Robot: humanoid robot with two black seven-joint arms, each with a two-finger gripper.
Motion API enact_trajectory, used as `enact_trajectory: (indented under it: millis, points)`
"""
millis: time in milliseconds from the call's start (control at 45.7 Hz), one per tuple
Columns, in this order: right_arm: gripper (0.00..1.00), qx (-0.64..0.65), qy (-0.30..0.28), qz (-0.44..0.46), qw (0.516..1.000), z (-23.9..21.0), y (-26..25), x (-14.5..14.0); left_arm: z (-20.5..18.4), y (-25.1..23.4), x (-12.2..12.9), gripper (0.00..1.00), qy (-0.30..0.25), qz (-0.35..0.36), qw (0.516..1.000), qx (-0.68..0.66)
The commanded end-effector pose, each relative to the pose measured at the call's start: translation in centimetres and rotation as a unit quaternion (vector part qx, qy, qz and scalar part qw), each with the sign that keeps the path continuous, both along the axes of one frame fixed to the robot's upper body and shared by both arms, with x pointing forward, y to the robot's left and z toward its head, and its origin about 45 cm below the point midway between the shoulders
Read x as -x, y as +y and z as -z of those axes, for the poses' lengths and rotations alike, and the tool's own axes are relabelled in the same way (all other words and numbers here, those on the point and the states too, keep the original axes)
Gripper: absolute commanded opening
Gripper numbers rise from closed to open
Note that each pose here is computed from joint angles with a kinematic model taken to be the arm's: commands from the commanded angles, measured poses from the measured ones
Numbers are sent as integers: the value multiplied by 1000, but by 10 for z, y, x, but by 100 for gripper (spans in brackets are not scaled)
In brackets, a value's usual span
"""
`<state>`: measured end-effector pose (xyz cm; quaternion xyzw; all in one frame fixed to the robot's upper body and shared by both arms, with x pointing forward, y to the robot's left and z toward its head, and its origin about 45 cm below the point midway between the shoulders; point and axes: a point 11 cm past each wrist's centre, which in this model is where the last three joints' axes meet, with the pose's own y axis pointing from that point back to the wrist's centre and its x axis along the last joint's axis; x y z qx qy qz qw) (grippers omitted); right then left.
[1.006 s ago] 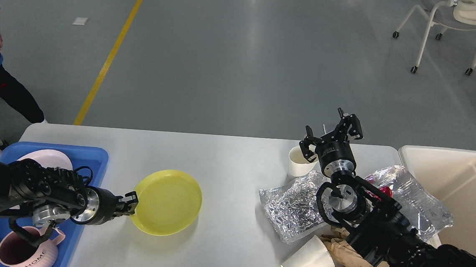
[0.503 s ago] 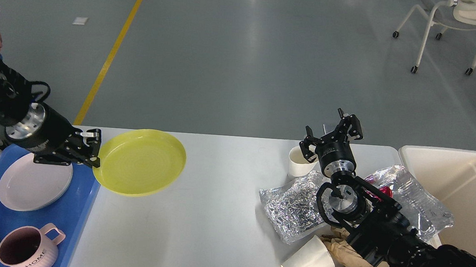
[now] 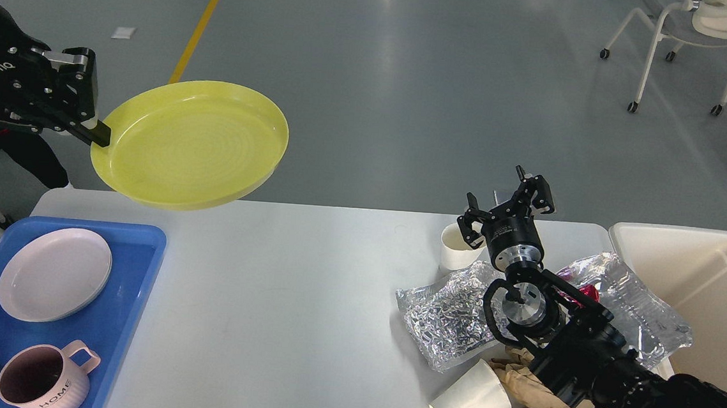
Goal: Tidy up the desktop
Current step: 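Lift the yellow plate and lay it onto the white plate in the tray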
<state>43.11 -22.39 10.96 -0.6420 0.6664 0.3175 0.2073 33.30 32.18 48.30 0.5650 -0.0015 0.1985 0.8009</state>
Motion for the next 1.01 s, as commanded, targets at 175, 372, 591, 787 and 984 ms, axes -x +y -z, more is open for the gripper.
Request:
enact_trajectory:
  millis: [175,372,591,787,984]
  points:
    - [100,0,-1,0,1000,-1,0,-1,93,87,-2,0,21,-129,991,-40]
    - [100,0,-1,0,1000,-1,0,-1,170,143,3,0,-2,-202,974,-101]
    - [100,0,-1,0,1000,-1,0,-1,236,178,21,0,-38,-247,956,-154]
    - [100,0,-1,0,1000,-1,0,-1,276,198,20,0,-66,-271,946,-167]
    - [100,0,-1,0,1000,-1,0,-1,290,215,13,0,-91,-293,937,-167]
